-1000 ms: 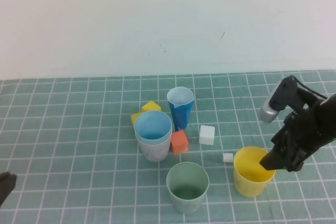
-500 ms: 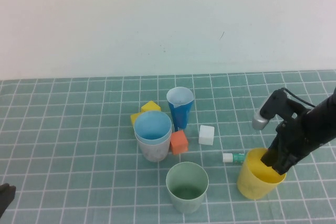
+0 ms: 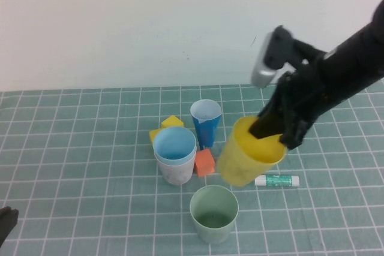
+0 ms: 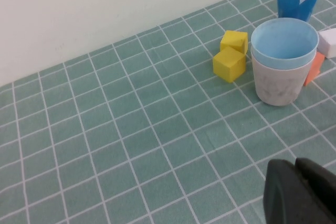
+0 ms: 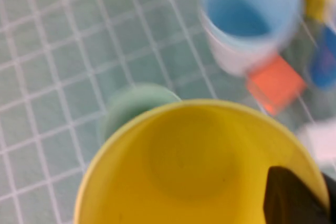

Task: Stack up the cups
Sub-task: Place the yellow cup on the green cup, then pick up the green cup

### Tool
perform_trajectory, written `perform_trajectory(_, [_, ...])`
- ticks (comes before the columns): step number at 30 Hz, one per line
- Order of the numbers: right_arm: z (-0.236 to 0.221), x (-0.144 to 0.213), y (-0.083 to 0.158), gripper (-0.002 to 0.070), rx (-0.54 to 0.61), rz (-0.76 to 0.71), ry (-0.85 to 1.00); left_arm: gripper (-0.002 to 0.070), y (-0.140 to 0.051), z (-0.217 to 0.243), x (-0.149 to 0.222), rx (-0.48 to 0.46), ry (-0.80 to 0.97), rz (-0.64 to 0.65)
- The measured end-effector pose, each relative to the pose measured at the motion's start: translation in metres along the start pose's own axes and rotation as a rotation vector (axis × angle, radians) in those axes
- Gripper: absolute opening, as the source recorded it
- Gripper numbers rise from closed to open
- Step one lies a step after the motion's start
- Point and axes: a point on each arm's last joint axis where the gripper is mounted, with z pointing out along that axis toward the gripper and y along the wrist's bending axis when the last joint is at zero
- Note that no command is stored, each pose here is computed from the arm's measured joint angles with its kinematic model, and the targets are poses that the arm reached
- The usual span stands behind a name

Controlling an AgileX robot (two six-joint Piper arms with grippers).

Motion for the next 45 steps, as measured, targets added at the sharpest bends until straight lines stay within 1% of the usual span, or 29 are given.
perform_trajectory(4, [0.021,-0.021,0.028,0.0019,-0.046,-0.097,0.012,-0.0002,0.000,0.000,0.000,0.000,0.000,0.000])
perform_trajectory(7, [0.037,-0.025,0.039,0.0019,-0.070,-0.141,0.046,-0.0001,0.000,0.000,0.000,0.000,0.000,0.000])
perform_trajectory(11, [0.056,-0.020,0.037,0.0019,-0.073,-0.161,0.095,-0.0001,0.000,0.000,0.000,0.000,0.000,-0.008])
perform_trajectory(19, [0.081,-0.010,0.024,0.0020,-0.045,-0.156,0.134,-0.0002,0.000,0.000,0.000,0.001,0.000,-0.012])
perform_trajectory(21, [0.087,-0.008,0.022,0.0034,-0.047,-0.150,0.141,-0.0001,0.000,0.000,0.000,0.001,0.000,-0.012])
perform_trajectory(22, [0.089,-0.007,0.021,0.0046,-0.049,-0.147,0.145,-0.0001,0.000,0.000,0.000,0.001,0.000,-0.012])
perform_trajectory(24, [0.093,-0.005,0.020,0.0102,-0.055,-0.142,0.152,-0.0002,0.000,0.000,0.000,0.002,0.000,-0.013])
perform_trajectory(29, [0.094,-0.004,0.019,0.0318,-0.051,-0.141,0.152,-0.0001,0.000,0.000,0.000,0.002,0.000,-0.013])
perform_trajectory(30, [0.095,-0.004,0.019,0.0351,-0.050,-0.141,0.152,-0.0001,0.000,0.000,0.000,0.002,0.000,-0.013])
perform_trajectory(32, [0.098,-0.003,0.018,0.0388,-0.054,-0.135,0.156,-0.0002,0.000,0.000,0.000,0.002,0.000,-0.013])
perform_trajectory(35, [0.108,0.002,0.016,0.0407,-0.071,-0.119,0.170,-0.0002,0.000,0.000,0.000,0.002,-0.004,-0.013])
perform_trajectory(39, [0.129,0.013,0.013,0.0411,-0.108,-0.075,0.198,-0.0001,0.000,0.000,-0.001,0.002,-0.007,-0.013])
perform_trajectory(41, [0.138,0.018,0.012,0.0393,-0.122,-0.061,0.212,-0.0002,0.000,0.000,-0.001,0.002,-0.007,-0.013])
perform_trajectory(43, [0.144,0.021,0.011,0.0306,-0.133,-0.042,0.212,-0.0002,0.000,0.000,-0.001,0.002,-0.007,-0.013])
perform_trajectory(45, [0.145,0.020,0.012,0.0169,-0.142,-0.021,0.197,-0.0002,0.000,0.000,-0.001,0.002,-0.007,-0.013])
